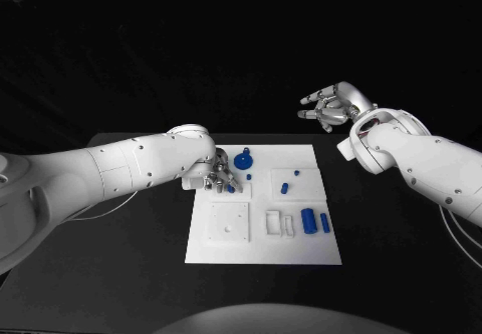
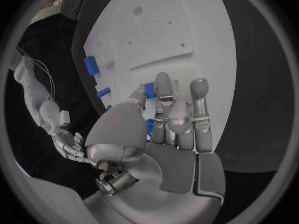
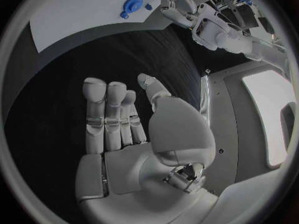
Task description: Assemble the parts on the task board
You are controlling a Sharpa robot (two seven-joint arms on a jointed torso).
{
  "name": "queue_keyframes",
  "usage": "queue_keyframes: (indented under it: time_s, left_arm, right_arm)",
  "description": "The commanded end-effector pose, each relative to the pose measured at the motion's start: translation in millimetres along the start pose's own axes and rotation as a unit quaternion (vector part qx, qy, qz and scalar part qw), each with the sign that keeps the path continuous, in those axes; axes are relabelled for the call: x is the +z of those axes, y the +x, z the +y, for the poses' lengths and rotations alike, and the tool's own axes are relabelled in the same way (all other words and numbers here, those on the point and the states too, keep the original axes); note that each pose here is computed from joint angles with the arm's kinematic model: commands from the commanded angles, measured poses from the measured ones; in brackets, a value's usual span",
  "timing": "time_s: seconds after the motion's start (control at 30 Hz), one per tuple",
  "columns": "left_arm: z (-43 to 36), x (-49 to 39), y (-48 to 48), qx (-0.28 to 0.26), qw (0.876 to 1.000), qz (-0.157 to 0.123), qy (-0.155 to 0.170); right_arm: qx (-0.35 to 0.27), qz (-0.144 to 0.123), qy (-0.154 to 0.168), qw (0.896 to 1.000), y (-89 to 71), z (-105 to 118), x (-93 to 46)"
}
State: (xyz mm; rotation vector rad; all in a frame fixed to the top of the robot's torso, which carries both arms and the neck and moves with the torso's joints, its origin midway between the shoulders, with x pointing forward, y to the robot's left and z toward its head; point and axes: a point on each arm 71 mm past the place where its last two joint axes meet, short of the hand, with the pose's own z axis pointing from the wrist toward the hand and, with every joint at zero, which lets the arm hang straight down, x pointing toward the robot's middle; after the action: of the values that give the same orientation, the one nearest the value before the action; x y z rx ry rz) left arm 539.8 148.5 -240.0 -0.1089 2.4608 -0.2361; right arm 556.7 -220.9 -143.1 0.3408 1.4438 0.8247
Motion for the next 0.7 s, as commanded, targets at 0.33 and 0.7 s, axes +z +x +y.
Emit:
queue_keyframes:
  time_s: [0.33,0.7]
  left_arm:
    - [11.4,7.9,14.6,0.008,0.999,0.010,-0.035]
    - [11.9,7.9,14.0,0.006,0.999,0.006,-0.037]
  right_arm:
    - [-0.004,0.002,-0.003,1.000,0.3,0.6,-0.1]
    - [-0.004,0.002,-0.003,1.000,0.2,0.5,0.0]
